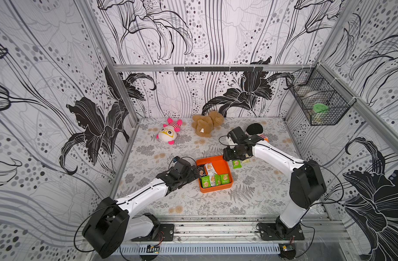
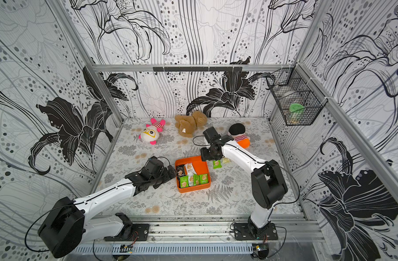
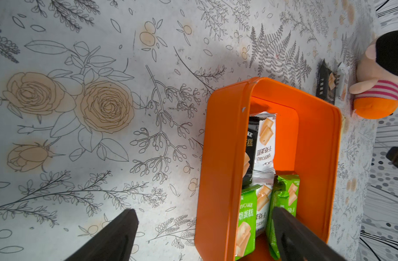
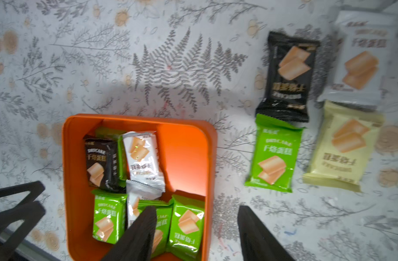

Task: Take the cookies out of the storage box
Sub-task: Place the cookie at the center of the board, then pick up the cookie from the storage box.

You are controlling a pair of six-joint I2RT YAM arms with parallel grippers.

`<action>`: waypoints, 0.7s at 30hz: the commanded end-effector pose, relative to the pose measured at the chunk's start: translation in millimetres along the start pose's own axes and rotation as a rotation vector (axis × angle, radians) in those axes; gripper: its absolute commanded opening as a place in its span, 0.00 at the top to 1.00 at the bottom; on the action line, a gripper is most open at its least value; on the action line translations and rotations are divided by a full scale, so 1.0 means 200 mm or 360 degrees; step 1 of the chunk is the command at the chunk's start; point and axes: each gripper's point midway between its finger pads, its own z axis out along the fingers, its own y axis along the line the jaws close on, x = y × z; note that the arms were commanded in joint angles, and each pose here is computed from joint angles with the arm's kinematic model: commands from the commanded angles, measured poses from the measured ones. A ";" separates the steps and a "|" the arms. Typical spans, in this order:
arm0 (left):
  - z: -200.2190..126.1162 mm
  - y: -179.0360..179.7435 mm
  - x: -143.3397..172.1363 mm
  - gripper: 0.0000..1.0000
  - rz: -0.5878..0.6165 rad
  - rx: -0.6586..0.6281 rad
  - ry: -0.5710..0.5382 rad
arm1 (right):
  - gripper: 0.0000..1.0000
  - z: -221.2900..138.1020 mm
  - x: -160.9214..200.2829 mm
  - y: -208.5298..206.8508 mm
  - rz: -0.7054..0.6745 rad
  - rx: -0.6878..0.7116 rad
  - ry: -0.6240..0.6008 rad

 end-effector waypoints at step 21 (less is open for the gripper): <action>-0.01 0.21 -0.10 0.03 -0.0071 -0.0050 -0.0013 | 0.38 0.39 0.13 0.35 -0.0165 0.0044 0.0193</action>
